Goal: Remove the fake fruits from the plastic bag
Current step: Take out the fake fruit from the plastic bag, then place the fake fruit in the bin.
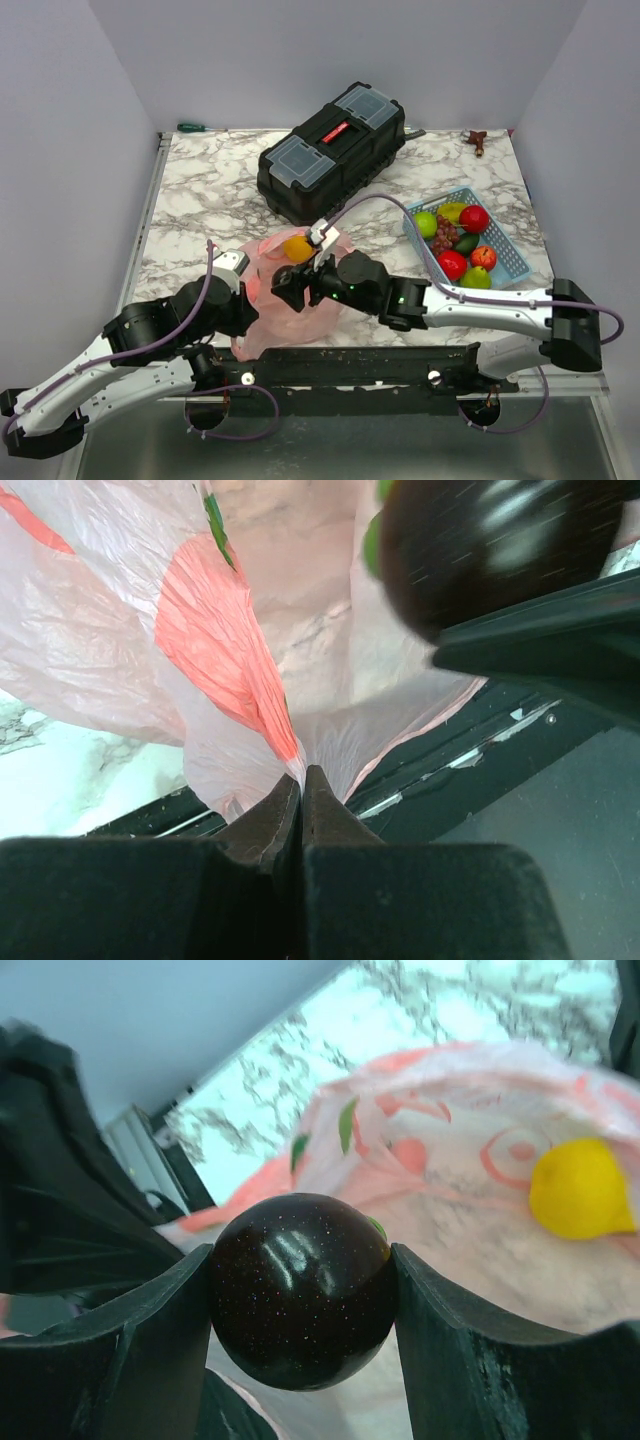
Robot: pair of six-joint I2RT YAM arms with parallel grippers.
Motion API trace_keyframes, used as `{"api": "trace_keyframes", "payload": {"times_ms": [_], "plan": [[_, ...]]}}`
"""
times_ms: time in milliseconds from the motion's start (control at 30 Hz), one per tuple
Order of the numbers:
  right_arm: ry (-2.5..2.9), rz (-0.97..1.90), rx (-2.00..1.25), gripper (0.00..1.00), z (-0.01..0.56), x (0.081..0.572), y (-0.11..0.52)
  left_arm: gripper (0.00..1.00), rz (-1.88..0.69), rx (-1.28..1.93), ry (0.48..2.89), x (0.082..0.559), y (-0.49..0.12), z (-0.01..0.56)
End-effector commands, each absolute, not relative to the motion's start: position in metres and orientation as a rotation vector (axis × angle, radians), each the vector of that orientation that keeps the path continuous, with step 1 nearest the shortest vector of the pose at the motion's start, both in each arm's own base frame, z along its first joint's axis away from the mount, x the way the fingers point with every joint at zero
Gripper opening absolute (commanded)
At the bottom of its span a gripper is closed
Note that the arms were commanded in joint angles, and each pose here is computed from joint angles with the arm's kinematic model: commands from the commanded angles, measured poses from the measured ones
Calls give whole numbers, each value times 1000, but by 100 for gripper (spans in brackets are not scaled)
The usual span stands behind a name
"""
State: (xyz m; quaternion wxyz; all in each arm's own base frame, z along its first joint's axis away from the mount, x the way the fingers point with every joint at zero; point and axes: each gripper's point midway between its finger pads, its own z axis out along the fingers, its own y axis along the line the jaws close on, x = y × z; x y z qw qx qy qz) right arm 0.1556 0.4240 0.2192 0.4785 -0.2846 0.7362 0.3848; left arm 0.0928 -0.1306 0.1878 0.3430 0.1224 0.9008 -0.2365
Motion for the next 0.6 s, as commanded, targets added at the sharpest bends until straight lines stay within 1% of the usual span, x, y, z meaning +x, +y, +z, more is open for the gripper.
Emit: {"api": "trace_keyframes", "payload": {"times_ms": [0, 233, 367, 433, 567], "plan": [[1662, 996, -659, 1, 282, 154, 421, 0, -575, 315, 2349, 96, -129, 183], [1563, 919, -639, 1, 347, 166, 410, 0, -565, 320, 2359, 97, -130, 181], [1505, 843, -571, 1, 385, 179, 391, 0, -563, 320, 2365, 96, -130, 181], [1483, 755, -535, 1, 394, 190, 377, 0, -561, 318, 2365, 96, -130, 181], [1508, 493, -421, 1, 397, 219, 341, 0, -561, 323, 2366, 96, -130, 180]]}}
